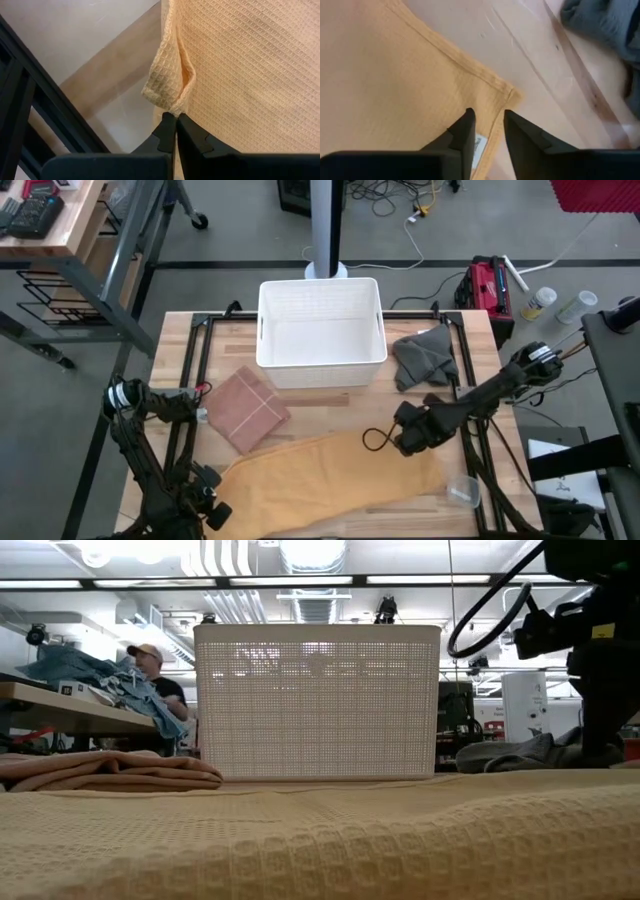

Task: Fold towel
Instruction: Fold the yellow towel

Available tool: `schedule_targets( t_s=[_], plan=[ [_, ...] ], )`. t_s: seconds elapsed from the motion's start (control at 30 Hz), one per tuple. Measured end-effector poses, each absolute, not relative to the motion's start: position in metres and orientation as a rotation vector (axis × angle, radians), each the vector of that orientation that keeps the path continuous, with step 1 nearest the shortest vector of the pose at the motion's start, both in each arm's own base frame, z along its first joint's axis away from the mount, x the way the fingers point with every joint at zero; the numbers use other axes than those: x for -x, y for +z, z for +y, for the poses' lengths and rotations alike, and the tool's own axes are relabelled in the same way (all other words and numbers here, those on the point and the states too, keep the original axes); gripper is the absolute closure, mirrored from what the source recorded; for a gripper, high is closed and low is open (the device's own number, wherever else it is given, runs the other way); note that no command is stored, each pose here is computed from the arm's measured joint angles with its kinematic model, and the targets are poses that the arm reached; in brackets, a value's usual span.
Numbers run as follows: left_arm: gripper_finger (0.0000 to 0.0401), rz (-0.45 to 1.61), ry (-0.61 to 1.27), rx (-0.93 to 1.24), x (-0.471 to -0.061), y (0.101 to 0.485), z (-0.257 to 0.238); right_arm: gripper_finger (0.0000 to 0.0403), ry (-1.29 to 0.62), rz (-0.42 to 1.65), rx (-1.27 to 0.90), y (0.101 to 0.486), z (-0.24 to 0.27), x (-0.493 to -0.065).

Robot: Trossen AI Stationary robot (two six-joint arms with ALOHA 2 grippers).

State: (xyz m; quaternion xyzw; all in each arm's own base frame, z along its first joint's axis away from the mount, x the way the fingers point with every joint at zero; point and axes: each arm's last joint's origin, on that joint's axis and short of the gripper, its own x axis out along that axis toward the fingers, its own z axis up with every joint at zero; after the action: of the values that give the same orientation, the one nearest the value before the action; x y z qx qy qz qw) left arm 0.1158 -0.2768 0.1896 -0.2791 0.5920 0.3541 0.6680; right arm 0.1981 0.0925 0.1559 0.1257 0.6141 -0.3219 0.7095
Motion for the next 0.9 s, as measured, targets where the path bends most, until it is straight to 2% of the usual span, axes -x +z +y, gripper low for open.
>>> schedule_targets(
  t_s=[0.17, 0.4, 0.6, 0.9],
  plan=[
    [0.0401, 1.351, 0.803, 0.632, -0.115, 0.190, -0.277, 0.0273, -0.712, 1.346, -0.286, 0.156, 0.102, -0.194],
    [0.0391, 1.300, 0.843, 0.618, -0.114, 0.191, -0.273, 0.0248, -0.751, 1.249, -0.277, 0.157, 0.110, -0.190],
    [0.0356, 1.242, 0.895, 0.561, -0.112, 0.192, -0.267, 0.0236, -0.755, 1.194, -0.273, 0.157, 0.110, -0.192],
    [0.0276, 1.231, 0.910, 0.538, -0.112, 0.192, -0.264, 0.0236, -0.737, 1.159, -0.271, 0.157, 0.112, -0.196]
  ],
)
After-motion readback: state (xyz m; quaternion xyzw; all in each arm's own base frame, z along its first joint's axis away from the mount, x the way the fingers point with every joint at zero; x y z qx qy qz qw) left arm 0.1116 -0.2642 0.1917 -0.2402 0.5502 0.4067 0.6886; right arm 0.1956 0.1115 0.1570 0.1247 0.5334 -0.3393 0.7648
